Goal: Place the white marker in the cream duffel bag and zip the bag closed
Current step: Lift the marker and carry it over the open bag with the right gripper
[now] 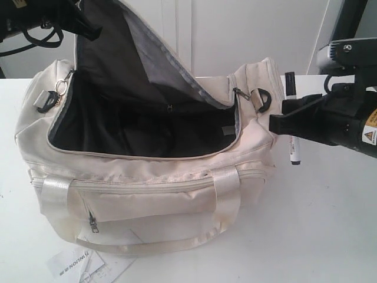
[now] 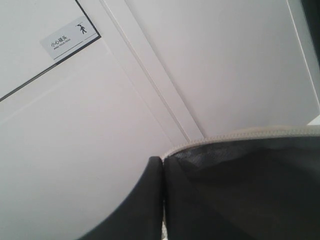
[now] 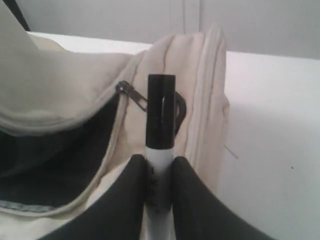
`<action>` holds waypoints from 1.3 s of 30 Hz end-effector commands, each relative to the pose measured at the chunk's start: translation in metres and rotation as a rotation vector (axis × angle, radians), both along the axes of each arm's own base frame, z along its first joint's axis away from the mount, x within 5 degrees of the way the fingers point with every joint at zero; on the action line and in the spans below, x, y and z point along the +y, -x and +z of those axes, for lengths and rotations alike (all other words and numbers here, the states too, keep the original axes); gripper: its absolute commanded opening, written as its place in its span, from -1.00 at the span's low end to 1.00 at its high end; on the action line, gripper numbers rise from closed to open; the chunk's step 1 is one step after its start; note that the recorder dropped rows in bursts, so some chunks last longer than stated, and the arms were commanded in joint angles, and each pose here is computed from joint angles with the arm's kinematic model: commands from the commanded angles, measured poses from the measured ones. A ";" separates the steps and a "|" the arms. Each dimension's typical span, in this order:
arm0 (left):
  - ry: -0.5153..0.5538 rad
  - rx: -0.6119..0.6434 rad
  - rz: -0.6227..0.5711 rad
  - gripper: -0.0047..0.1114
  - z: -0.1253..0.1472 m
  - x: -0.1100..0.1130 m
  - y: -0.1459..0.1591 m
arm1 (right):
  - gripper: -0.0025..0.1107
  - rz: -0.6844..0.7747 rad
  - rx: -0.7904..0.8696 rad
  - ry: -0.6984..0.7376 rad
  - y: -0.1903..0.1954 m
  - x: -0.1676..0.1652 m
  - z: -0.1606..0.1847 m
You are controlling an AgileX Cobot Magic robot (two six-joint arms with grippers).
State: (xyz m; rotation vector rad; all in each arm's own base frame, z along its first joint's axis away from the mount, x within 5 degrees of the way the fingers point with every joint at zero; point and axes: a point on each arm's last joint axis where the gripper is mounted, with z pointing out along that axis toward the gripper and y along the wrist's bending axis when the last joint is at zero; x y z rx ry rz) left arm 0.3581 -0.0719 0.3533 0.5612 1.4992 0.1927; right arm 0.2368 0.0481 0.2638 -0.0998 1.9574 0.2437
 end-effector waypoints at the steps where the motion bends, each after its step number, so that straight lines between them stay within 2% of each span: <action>1: 0.018 -0.027 0.004 -0.92 0.006 0.002 0.000 | -0.96 0.063 -0.138 -0.016 0.000 0.005 0.012; 7: 0.018 -0.027 0.004 -0.92 0.006 0.002 0.000 | -0.96 0.150 -0.338 -0.069 0.000 0.013 0.030; 12: 0.018 -0.027 0.004 -0.92 0.006 0.002 0.000 | -0.96 0.317 -0.540 -0.084 0.003 0.027 0.043; 15: 0.018 -0.027 0.004 -0.92 0.006 0.002 0.000 | -0.96 0.412 -0.607 -0.089 0.000 0.035 0.043; 22: 0.018 -0.027 0.004 -0.92 0.006 0.002 0.000 | -0.96 0.547 -0.674 -0.128 -0.016 0.060 0.036; 29: 0.018 -0.027 0.004 -0.92 0.006 0.002 0.000 | -0.96 0.631 -0.692 -0.088 -0.033 0.090 0.031; 39: 0.018 -0.027 0.004 -0.92 0.006 0.002 0.000 | -0.96 0.707 -0.690 -0.006 -0.065 0.126 0.005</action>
